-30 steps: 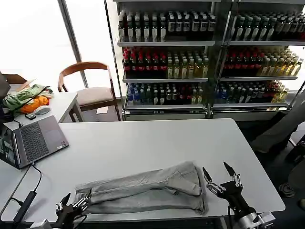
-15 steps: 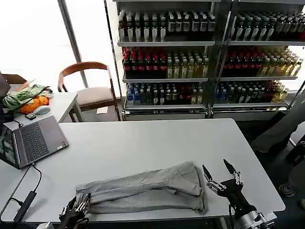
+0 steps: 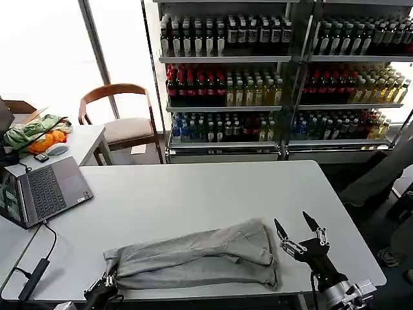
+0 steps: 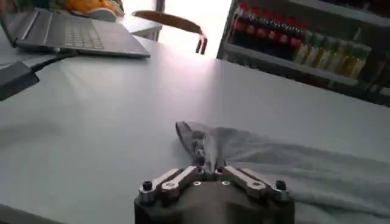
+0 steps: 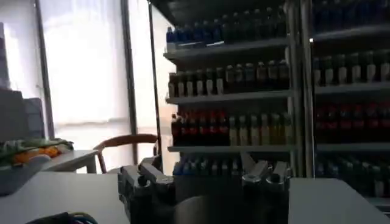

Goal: Fold and organize the clothes.

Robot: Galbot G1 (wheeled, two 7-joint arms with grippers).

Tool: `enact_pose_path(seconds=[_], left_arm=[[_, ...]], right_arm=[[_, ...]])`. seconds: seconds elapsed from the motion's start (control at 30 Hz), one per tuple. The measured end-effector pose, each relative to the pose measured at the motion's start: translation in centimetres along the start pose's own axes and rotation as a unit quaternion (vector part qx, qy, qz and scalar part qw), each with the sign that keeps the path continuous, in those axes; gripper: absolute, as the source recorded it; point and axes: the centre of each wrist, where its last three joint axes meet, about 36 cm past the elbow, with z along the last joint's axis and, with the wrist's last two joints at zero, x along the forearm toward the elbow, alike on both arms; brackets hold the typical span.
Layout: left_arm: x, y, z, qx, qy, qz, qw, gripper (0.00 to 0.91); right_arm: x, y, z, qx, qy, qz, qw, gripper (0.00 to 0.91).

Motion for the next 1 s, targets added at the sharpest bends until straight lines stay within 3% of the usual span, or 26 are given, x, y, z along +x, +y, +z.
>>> enact_pose_path(seconds=[0.23, 0.5, 1.0], left_arm=[[-1.3, 1.2, -1.0, -0.010, -0.005, -0.003, 1.000, 0.000], [-3.5, 4.3, -3.8, -0.042, -0.014, -0.007, 0.999, 0.000], [-6.1, 12.3, -11.8, -0.093, -0.041, -0.052, 0.993, 0.000]], right_arm=[[-0.1, 0.2, -0.1, -0.002, 0.000, -0.004, 1.000, 0.907], [-0.3, 0.2, -0.2, -0.002, -0.002, -0.008, 1.000, 0.907], [-0.4, 0.1, -0.3, -0.002, -0.001, -0.011, 1.000, 0.907]])
